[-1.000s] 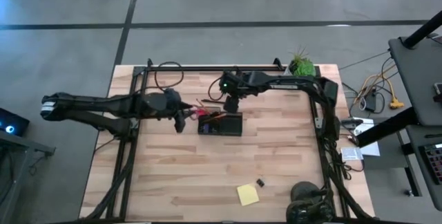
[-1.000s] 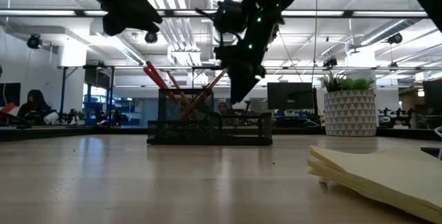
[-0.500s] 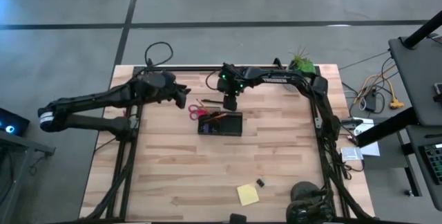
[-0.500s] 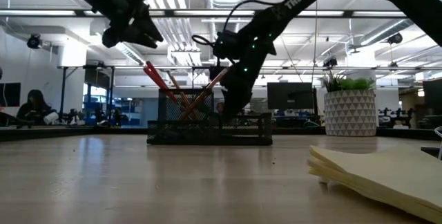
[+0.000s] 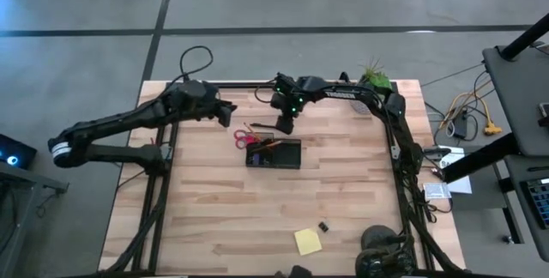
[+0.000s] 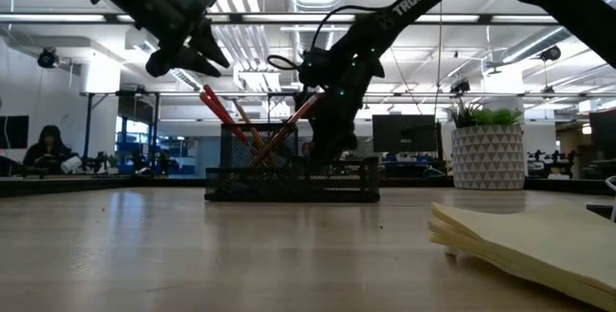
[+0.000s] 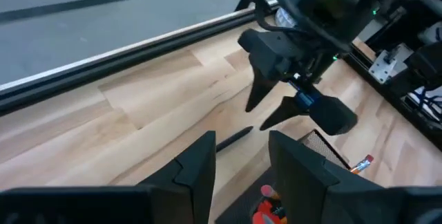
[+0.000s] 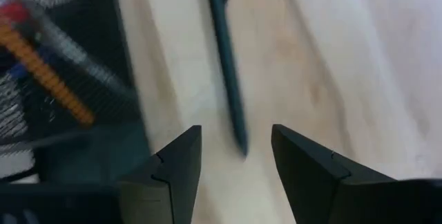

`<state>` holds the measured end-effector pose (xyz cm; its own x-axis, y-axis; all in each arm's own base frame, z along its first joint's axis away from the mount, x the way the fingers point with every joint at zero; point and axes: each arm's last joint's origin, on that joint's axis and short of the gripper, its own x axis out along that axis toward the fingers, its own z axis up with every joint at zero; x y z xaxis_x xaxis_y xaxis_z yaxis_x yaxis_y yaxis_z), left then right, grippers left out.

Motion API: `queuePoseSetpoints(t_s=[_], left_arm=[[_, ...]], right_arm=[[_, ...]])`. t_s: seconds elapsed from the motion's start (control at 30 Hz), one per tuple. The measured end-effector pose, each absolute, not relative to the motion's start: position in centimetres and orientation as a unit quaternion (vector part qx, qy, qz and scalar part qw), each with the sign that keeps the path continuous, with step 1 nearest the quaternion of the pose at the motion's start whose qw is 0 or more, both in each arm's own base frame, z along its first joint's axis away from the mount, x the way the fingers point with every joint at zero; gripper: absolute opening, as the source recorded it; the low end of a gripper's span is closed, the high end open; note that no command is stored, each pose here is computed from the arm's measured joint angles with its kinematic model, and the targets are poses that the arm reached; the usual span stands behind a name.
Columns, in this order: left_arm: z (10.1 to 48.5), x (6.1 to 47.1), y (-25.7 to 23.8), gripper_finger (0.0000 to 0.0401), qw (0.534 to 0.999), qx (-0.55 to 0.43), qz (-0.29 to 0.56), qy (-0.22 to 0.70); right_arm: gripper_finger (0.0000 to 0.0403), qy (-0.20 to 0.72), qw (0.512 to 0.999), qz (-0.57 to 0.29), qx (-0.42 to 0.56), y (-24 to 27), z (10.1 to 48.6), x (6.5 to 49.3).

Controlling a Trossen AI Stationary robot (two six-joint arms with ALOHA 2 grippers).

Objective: Pick and place office supplies into organizer
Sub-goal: Put the pen into the top left section of the desk organizer

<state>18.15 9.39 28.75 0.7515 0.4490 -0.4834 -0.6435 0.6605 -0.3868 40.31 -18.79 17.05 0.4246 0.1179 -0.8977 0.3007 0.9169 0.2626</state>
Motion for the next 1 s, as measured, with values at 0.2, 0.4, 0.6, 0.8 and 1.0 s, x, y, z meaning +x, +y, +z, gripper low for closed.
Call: queuePoseSetpoints(t_s=[0.2, 0.4, 0.6, 0.8, 1.0], left_arm=[[28.5, 18.5, 9.6, 0.0118, 0.893, -0.278, 0.304, 0.180], [28.3, 18.9, 9.9, 0.0118, 0.896, -0.283, 0.293, 0.179], [28.2, 18.7, 10.2, 0.0118, 0.891, -0.290, 0.301, 0.181], [26.8, 17.8, 12.4, 0.0118, 0.885, -0.282, 0.285, 0.238], [24.1, 17.6, 16.2, 0.0115, 0.879, -0.317, 0.221, 0.280]], right_arm=[[0.0169, 0.560, 0.811, -0.087, 0.144, -19.2, 19.5, 40.5], [0.0166, 0.519, 0.840, -0.104, 0.117, -21.4, 22.3, 41.9], [0.0169, 0.543, 0.816, -0.169, 0.100, -22.3, 22.4, 44.4], [0.0168, 0.618, 0.758, -0.142, 0.154, -21.7, 21.2, 44.0], [0.0164, 0.587, 0.775, -0.135, 0.191, -20.9, 24.0, 43.2]])
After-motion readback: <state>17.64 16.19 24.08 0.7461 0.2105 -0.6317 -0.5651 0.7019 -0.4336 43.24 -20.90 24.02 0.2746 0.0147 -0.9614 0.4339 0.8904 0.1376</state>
